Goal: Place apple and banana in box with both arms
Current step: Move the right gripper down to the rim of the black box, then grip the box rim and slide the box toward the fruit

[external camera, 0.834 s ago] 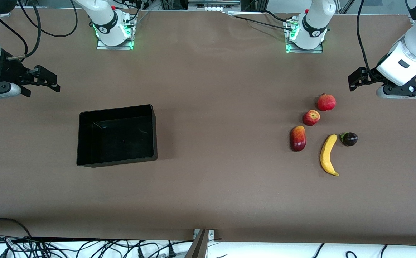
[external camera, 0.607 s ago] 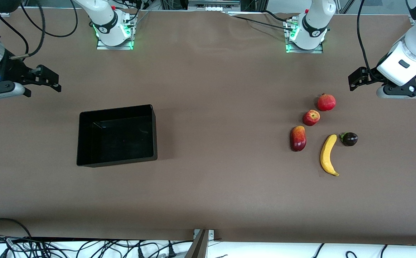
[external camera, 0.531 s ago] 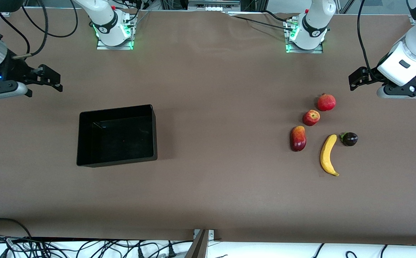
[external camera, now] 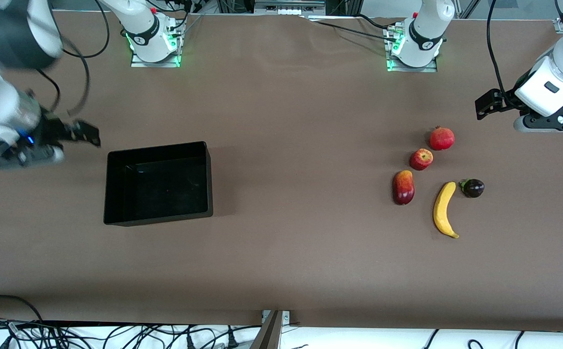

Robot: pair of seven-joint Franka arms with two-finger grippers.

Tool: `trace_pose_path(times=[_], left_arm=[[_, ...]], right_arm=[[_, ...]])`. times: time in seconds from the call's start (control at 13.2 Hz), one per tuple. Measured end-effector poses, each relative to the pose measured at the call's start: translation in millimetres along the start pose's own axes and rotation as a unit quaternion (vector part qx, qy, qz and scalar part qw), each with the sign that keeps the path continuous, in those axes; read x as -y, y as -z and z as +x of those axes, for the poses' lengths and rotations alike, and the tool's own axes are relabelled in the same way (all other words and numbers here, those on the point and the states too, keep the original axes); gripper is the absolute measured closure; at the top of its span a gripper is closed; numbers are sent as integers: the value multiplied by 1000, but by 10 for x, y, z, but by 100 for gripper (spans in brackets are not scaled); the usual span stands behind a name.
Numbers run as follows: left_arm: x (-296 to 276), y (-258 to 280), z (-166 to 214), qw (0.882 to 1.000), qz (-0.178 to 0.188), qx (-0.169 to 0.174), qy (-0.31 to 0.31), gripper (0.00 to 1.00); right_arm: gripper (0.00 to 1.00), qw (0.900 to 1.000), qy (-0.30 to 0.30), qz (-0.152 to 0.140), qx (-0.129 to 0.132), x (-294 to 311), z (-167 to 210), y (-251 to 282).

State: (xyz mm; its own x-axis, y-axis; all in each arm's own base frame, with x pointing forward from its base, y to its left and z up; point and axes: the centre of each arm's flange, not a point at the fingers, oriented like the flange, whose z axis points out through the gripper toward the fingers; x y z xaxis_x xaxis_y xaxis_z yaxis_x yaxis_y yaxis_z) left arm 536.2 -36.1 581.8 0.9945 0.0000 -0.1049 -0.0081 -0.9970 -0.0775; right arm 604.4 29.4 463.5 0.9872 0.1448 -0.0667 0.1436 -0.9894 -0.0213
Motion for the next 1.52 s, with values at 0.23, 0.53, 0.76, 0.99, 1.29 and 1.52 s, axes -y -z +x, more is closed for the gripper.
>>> trace_pose_path(times=[0.23,0.53,0.76,0.99,1.29,1.52], left_arm=[[10,-1,-3,1000,0,2,1,0],[12,0,-4,1000,0,2,1,0],[3,-3,-9,1000,0,4,0,0],[1,-3,-10,1000,0,4,0,0],[1,-3,-10,1000,0,4,0,0],[3,-2,-9,1000,0,4,0,0]], right_arm=[[0,1000,-19,-8,5,-256,260,-1081],[0,998,-53,-13,2,-720,170,-2133],[36,998,-59,-10,4,-734,65,-2364],[70,999,-53,-9,-6,-669,118,-2252],[95,1000,-15,1,-13,-247,411,-1792],[95,1000,23,4,-12,815,720,-1131]])
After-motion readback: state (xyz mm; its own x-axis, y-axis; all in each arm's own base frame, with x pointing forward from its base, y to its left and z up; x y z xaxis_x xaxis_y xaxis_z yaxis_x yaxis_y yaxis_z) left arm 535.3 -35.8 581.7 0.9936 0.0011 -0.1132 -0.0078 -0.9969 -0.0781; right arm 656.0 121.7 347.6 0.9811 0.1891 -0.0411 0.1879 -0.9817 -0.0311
